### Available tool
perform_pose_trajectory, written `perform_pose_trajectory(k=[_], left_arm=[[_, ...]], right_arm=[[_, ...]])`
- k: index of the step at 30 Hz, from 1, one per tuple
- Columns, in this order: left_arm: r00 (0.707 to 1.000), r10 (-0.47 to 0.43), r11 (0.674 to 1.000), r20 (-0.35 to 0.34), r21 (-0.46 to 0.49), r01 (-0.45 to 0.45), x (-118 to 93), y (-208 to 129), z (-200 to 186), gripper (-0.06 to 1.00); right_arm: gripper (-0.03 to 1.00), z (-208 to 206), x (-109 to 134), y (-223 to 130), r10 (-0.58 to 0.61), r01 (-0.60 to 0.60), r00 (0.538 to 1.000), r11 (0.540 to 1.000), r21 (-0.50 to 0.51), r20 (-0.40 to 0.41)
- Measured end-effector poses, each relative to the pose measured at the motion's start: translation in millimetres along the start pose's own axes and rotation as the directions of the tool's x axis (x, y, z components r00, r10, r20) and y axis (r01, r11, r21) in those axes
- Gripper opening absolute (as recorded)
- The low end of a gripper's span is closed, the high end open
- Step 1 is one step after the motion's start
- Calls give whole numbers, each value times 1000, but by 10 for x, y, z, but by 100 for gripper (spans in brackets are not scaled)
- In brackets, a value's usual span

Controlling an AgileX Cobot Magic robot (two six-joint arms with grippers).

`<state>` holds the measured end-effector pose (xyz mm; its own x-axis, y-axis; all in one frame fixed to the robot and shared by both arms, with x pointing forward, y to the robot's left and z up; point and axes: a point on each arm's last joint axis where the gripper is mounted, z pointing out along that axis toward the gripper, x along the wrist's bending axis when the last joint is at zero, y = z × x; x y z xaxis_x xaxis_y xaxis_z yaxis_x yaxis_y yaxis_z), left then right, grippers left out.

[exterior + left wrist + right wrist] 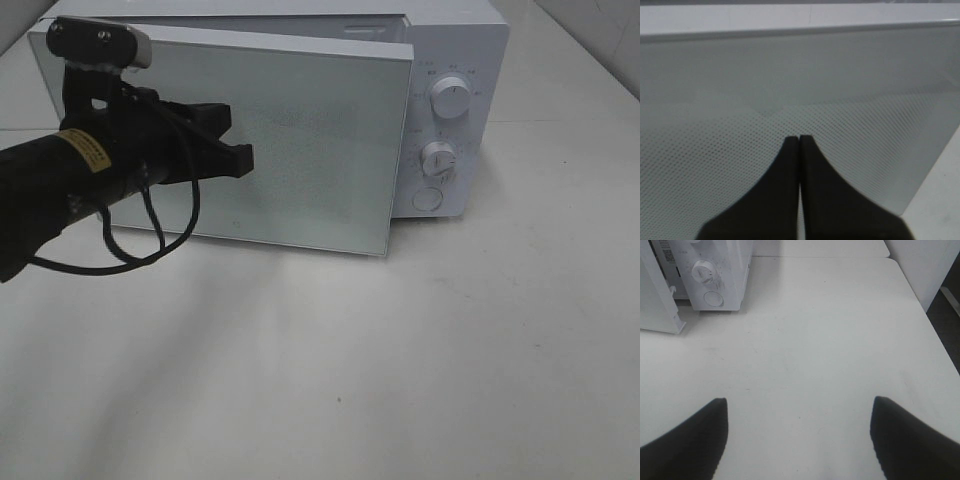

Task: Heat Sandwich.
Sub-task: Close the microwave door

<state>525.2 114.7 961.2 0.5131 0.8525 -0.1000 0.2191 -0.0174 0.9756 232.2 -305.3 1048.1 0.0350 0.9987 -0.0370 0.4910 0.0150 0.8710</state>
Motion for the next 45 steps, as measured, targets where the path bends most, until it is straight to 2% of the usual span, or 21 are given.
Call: perform_pose_trajectory(k=[15, 33, 45], left_arm=[[997, 10, 1000, 79, -10, -9, -416, 96, 536, 0], [991, 35, 999, 127, 15, -37, -620, 127, 903, 0], [991, 40, 999, 130, -1, -40, -651, 135, 1090, 0]], right_arm=[[76, 0, 0, 0, 0, 0, 1000, 1000, 0, 0], [76, 0, 0, 0, 0, 0, 1000, 1000, 0, 0], [76, 0, 0, 0, 0, 0, 1000, 1000, 0, 0]])
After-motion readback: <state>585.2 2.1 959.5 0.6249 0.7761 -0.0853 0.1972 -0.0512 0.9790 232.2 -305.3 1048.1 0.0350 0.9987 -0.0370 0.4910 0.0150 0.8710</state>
